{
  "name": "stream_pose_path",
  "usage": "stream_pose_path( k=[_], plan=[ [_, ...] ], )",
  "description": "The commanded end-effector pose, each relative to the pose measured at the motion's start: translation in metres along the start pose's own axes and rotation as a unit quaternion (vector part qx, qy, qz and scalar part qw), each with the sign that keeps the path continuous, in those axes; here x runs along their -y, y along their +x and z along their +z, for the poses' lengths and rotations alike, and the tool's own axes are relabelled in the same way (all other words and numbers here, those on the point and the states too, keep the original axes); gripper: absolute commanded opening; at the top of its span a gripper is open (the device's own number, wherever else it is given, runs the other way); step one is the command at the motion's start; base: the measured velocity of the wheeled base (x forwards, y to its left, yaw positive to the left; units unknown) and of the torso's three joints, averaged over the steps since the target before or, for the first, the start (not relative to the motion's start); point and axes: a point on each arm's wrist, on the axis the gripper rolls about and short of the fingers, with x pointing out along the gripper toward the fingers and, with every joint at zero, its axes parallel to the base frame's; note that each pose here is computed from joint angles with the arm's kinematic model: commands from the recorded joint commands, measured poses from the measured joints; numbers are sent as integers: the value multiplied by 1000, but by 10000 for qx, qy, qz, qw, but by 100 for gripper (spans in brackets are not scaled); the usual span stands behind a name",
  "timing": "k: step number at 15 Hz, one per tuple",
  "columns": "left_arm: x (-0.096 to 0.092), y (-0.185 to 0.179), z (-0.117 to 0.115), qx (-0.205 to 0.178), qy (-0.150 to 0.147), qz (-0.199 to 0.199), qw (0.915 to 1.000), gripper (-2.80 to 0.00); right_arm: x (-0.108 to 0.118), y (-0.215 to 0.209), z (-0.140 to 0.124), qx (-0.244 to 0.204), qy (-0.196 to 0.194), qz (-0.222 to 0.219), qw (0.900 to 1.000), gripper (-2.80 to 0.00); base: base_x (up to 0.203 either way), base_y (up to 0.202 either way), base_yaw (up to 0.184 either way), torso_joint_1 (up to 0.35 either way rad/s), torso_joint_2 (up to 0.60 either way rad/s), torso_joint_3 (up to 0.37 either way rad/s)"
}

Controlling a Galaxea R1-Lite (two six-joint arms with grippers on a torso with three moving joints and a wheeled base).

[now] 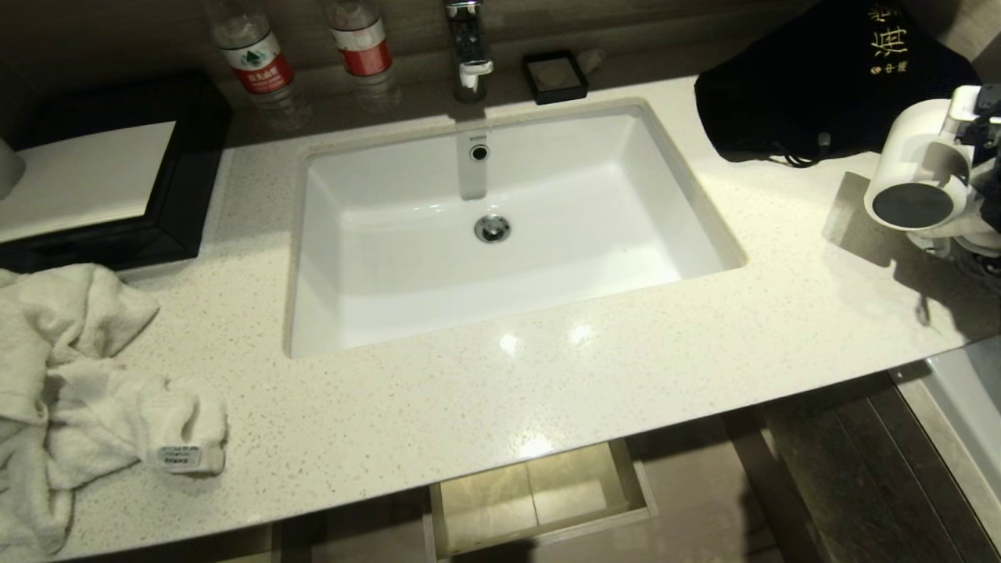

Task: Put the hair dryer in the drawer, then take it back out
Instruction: Place it on the countertop

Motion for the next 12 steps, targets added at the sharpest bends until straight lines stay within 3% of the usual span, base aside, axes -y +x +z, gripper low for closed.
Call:
stream_pose_path(
  k=[1,12],
  plan=[
    [0,0,0,-1,-2,-1,10000,-280,-4,-8,6,29,-102,-20,9999,-280,0,0,0,0,0,0],
    [0,0,0,2,-2,3,10000,-280,-28,-16,37,-573,-461,-41,9973,-280,0,0,0,0,0,0]
  ],
)
